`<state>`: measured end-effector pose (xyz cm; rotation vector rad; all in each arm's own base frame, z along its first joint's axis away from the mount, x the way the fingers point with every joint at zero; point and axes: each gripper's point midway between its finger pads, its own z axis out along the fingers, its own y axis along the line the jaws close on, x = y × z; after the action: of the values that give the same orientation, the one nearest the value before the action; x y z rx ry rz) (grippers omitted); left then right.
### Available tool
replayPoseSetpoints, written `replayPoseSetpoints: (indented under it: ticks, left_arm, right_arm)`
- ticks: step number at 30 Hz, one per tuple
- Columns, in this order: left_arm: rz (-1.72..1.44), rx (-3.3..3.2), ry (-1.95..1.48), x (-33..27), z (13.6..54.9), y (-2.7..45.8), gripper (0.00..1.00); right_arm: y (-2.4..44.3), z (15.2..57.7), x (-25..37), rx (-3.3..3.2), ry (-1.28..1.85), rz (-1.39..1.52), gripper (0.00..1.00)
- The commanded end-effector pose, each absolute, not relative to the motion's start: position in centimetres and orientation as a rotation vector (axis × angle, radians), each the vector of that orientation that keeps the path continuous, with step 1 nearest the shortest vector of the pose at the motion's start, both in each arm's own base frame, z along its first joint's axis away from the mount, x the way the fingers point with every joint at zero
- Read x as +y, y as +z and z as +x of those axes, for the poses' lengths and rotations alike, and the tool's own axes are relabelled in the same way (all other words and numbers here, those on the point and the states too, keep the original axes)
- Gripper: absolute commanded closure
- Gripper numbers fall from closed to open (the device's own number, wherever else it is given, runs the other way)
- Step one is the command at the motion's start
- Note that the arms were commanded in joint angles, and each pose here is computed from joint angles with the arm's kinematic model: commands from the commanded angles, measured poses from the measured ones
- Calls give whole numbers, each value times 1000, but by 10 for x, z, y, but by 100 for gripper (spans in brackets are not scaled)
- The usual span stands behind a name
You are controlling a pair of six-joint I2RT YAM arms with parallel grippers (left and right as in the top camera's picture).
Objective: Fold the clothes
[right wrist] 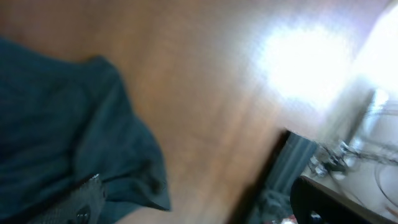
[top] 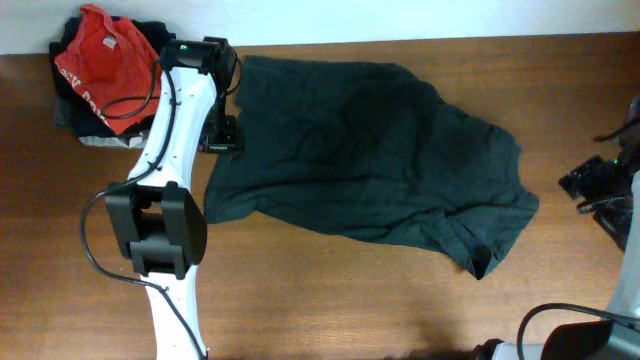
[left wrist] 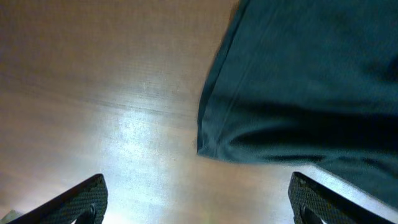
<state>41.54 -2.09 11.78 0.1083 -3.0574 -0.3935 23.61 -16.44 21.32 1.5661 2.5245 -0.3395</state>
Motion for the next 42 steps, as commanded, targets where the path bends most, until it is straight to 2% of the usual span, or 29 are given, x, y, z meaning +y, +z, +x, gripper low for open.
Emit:
replayPoseSetpoints:
  ticks: [1, 2, 5, 8, 9, 10, 16, 24, 25, 29, 40, 41, 42]
  left_arm:
    - [138, -3137, -361, -25, 431, 120, 7]
    - [144, -3173, -315, -31, 439, 119, 7]
    - [148, -3294, -125, -55, 468, 119, 11]
    - [127, -3394, 44, -78, 492, 124, 23]
    - [115, -3423, 93, -86, 499, 126, 27]
    - [103, -3444, 127, -92, 504, 128, 29]
    - [19, -3511, 192, -121, 516, 133, 31]
    - [-56, -3490, 196, -143, 511, 123, 29]
    - [-65, -3485, 195, -146, 511, 119, 18]
    - [-77, -3469, 189, -150, 511, 108, 13]
    - [-75, -3419, 163, -150, 510, 81, 13]
    - [-75, -3420, 163, -150, 510, 81, 8]
    - [-75, -3421, 164, -150, 511, 81, 8]
  right_arm:
    - [207, 270, -150, 2606, -94, 1350, 26]
    - [205, 286, -143, 2610, 13, 1272, 36]
    - [198, 319, -131, 2606, 183, 1164, 56]
    - [183, 350, -120, 2617, 244, 1082, 85]
    - [176, 360, -115, 2630, 253, 1049, 91]
    - [168, 369, -110, 2644, 257, 1024, 93]
    - [104, 415, -86, 2743, 208, 904, 96]
    - [37, 438, -90, 2795, 197, 903, 96]
    - [28, 442, -92, 2798, 195, 878, 96]
    - [20, 451, -96, 2774, 181, 869, 96]
    - [1, 455, -121, 2749, -18, 887, 95]
    - [-1, 455, -123, 2749, -28, 889, 95]
    - [-4, 455, -125, 2749, -38, 894, 94]
